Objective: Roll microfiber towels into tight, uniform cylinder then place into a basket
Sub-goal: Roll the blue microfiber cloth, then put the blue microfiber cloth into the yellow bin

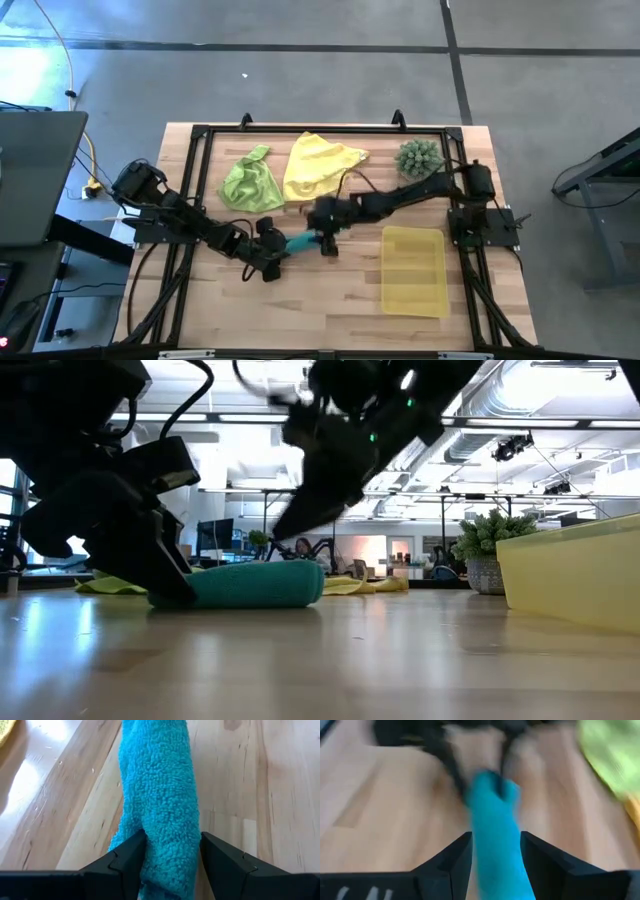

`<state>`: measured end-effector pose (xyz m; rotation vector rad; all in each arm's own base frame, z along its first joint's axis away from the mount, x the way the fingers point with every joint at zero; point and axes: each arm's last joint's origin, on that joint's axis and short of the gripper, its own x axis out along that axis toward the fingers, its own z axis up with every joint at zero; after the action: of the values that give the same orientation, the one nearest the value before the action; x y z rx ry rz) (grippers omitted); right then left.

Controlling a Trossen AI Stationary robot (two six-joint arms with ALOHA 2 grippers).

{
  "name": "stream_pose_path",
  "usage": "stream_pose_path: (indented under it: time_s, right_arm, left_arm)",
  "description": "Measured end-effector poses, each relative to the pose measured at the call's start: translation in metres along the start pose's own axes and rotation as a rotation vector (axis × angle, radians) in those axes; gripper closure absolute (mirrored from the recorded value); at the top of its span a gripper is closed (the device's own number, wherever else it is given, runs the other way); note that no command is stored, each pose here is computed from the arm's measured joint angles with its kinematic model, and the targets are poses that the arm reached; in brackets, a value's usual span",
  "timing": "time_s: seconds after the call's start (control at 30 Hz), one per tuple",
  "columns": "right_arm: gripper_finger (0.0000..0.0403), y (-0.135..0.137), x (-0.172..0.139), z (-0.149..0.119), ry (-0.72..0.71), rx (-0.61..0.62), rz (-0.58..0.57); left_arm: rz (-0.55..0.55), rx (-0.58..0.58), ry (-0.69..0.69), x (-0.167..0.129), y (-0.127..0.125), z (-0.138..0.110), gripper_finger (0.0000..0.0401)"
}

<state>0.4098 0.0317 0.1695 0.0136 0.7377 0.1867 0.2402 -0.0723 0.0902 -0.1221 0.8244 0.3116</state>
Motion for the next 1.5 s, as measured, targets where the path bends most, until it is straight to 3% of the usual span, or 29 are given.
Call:
stream_pose_path:
  time_s: [0.13,0.27,0.37,0.53,0.73,0.93,1.23,1.5]
  right_arm:
    - [0.0243,0.034,0.017,0.001,-0.081,-0.194,-0.059]
    - [0.0237,0.048,0.035,-0.008,-0.102,-0.322,-0.212]
    - [0.0224,0.045,0.045,-0.017,-0.072,-0.287,-0.263]
    - [0.0201,0.038,0.055,-0.026,-0.046,-0.204,-0.191]
    - [0.0207,0.029,0.066,-0.038,0.002,-0.169,-0.197]
    - [0.0251,0.022,0.069,-0.042,0.027,-0.091,-0.204]
    - [0.0388,0.021,0.068,-0.05,0.102,0.011,-0.212]
    - [0.0393,0.024,0.037,-0.038,0.18,0.016,-0.206]
  left_arm:
    - [-0.002,-0.004,-0.003,0.0,0.0,0.0,0.0225]
    - [-0.003,-0.006,-0.004,0.0,0.0,0.0,0.0225]
    - [-0.003,-0.008,-0.005,0.0,0.0,0.0,0.0225]
    - [-0.003,-0.007,-0.004,0.0,0.0,0.0,0.0225]
    - [-0.004,-0.01,-0.007,0.0,0.0,0.0,0.0225]
    - [-0.023,-0.014,-0.008,-0.004,0.0,0.002,0.0225]
    - [-0.117,-0.066,0.019,-0.023,0.002,0.01,0.0225]
    - [-0.109,-0.132,0.132,-0.032,0.005,0.002,0.0225]
